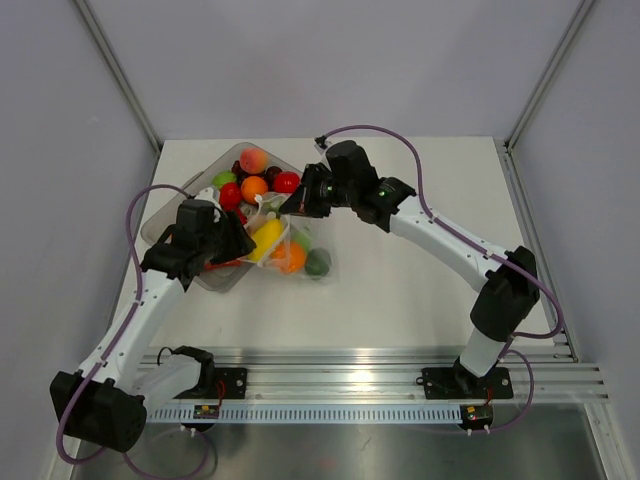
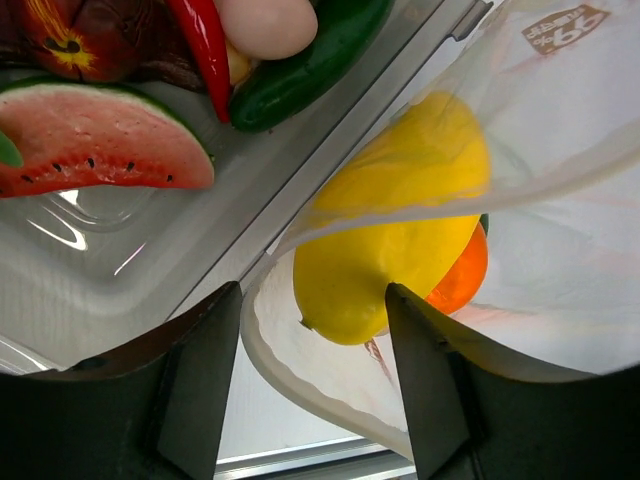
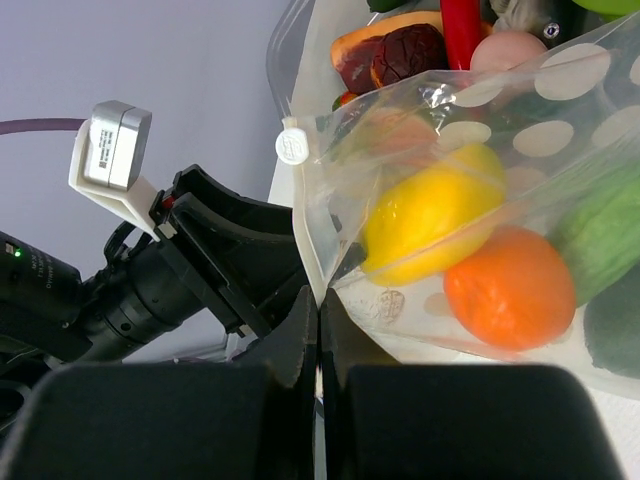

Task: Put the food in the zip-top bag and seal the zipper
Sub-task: Adjust the fake fruit in the zipper food storage bag.

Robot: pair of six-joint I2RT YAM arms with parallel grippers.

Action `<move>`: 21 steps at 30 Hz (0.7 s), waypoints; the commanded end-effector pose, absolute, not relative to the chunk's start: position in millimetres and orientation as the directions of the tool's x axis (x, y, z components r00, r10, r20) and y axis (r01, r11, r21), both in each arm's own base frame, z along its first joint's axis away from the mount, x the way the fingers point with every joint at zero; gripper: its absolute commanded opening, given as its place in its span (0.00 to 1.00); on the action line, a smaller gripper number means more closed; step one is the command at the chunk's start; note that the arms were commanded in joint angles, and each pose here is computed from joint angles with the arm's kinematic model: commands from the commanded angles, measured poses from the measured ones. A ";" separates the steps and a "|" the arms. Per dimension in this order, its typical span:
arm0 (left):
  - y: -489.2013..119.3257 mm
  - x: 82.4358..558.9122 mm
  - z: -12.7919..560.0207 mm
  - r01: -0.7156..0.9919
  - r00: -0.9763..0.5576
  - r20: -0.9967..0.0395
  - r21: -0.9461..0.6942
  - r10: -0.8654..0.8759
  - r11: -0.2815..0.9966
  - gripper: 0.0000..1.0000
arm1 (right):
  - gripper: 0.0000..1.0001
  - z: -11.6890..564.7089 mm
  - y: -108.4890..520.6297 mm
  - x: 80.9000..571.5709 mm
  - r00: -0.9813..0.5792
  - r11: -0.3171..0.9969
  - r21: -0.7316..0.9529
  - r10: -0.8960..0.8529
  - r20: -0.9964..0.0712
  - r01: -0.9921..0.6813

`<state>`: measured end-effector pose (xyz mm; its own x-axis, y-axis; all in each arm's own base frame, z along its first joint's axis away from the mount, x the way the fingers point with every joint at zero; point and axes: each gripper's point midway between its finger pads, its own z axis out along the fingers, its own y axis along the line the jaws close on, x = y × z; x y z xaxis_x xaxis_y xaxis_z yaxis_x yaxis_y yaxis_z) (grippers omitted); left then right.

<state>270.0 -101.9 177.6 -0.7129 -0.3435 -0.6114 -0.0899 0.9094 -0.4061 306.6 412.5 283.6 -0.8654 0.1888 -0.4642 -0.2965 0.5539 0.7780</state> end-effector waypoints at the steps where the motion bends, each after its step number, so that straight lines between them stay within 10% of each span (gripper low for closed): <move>1: -101.7 275.7 182.1 -0.092 -0.683 -0.634 -0.419 -0.364 0.903 0.58 | 0.00 321.1 413.1 298.4 -0.830 0.487 0.794 0.217 -0.515 -0.365; 8: -111.3 273.3 197.0 -0.039 -0.676 -0.640 -0.464 -0.365 0.885 0.02 | 0.00 313.1 407.3 302.0 -0.820 0.521 0.777 0.226 -0.525 -0.354; 21: -200.4 270.1 287.6 0.261 -0.689 -0.666 -0.597 -0.287 0.759 0.00 | 0.00 285.7 356.4 332.6 -0.784 0.650 0.710 0.279 -0.554 -0.270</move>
